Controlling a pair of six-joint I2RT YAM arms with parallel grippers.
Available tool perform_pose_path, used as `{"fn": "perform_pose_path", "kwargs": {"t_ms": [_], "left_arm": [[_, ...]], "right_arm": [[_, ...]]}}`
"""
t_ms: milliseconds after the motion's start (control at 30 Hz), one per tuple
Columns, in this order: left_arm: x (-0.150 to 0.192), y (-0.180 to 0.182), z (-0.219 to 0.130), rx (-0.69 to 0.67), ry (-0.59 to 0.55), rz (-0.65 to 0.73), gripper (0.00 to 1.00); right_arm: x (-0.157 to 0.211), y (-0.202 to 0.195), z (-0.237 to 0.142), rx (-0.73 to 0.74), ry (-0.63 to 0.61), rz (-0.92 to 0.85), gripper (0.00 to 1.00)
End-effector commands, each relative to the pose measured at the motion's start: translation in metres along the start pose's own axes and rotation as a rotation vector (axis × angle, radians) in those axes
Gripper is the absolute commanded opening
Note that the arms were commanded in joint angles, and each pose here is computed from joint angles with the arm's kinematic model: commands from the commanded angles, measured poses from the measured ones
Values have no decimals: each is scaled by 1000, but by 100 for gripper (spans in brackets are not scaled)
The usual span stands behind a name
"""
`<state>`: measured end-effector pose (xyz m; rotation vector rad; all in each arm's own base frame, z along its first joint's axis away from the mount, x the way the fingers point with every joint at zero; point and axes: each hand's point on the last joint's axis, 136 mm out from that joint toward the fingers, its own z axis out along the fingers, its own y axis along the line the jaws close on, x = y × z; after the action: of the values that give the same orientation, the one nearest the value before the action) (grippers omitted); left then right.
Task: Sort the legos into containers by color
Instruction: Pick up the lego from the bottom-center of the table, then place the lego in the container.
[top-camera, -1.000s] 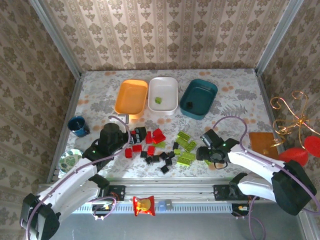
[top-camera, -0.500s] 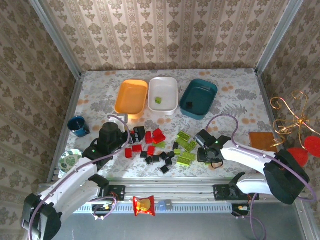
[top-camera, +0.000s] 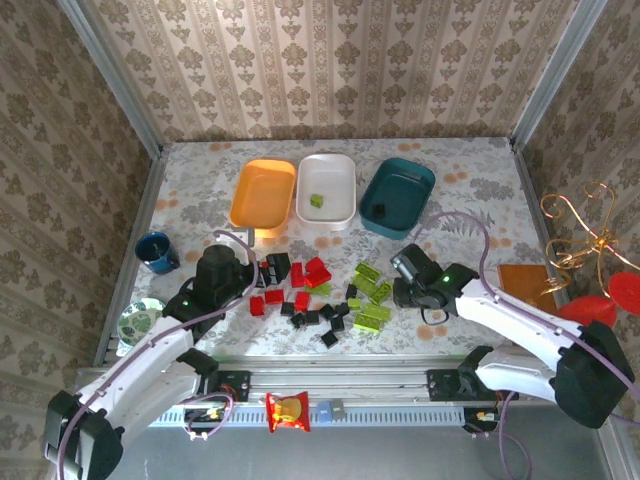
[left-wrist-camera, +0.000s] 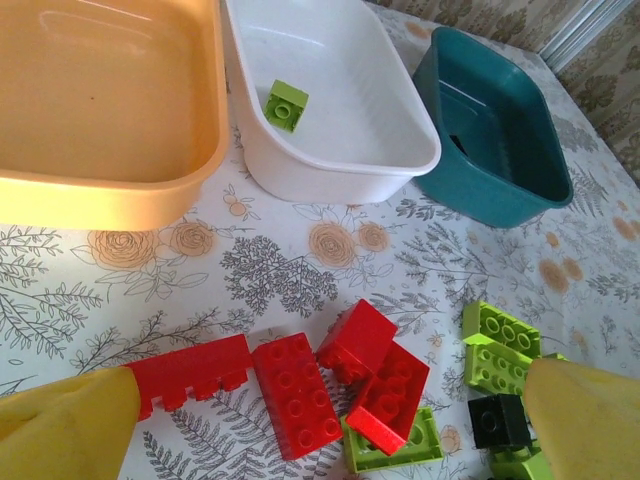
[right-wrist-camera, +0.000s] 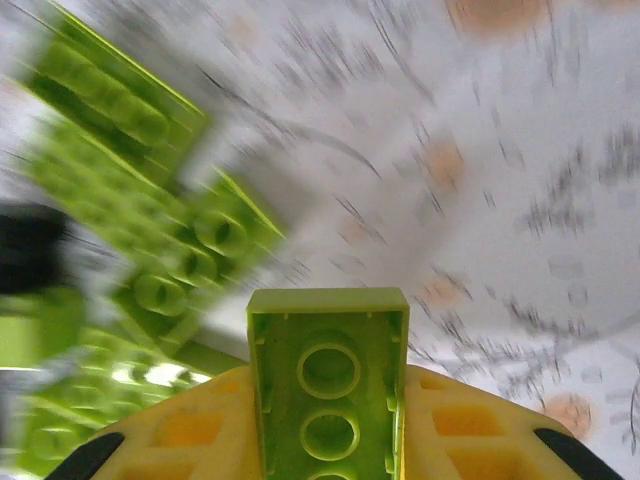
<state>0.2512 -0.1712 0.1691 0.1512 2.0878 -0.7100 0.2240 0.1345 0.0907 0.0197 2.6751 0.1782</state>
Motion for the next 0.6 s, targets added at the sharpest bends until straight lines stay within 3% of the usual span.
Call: {"fn": "perform_pose_path", "kwargs": {"t_ms": [0,133,233,433,567], "left_arm": [[-3,2,-5,-8,-8,3,100],[-3,3,-7,-15,-10,-7,100],[-2,3,-9,-16,-6,-24,100],[0,5,-17,-30,-5,-43,100],[3,10,-22,-58,10,-50,100]], "right_arm": [[-52,31,-26,-81,-138,-73,25],[-123,90,-37,-201,-248,-140,25],[-171,125,-25,-246,-290,-158,25],[-245,159,32,-259,-279,-113,25],[-272,164,79,-230,-237,-72,25]]}}
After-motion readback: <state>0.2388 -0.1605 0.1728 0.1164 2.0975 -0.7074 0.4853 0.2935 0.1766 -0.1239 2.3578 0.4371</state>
